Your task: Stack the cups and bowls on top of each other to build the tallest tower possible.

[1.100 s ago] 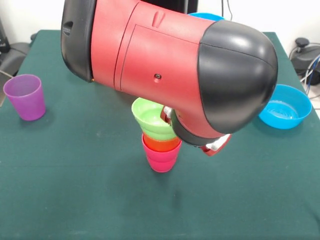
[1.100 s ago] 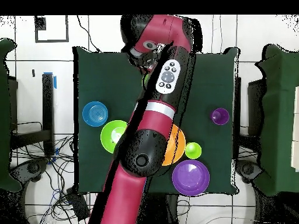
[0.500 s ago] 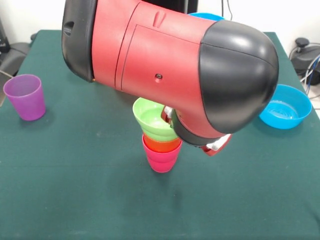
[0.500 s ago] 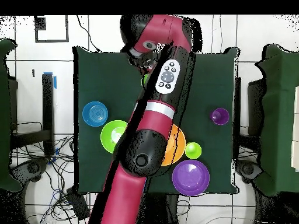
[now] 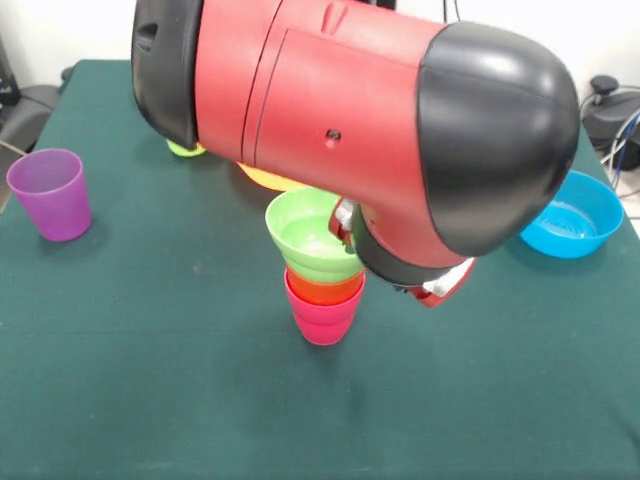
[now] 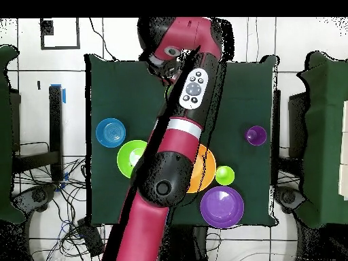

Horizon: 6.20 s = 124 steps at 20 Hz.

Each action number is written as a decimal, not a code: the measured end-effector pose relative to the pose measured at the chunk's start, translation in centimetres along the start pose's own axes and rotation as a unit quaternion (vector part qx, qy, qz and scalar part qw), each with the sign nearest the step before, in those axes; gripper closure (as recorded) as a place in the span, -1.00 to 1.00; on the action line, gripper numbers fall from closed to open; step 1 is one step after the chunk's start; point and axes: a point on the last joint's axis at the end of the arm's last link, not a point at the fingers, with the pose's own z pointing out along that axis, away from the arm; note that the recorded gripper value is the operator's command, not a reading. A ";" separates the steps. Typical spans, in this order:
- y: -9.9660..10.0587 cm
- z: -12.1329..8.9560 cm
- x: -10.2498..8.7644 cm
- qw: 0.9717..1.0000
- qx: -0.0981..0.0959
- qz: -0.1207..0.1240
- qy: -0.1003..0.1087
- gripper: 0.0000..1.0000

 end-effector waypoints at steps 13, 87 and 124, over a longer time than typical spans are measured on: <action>-1.1 -5.3 0.4 0.999 -0.013 0.006 -0.031 -1.00; -25.1 -1.5 -12.5 0.986 -0.018 0.010 -0.164 -1.00; -25.8 -2.4 -8.0 0.993 0.006 0.015 -0.117 -1.00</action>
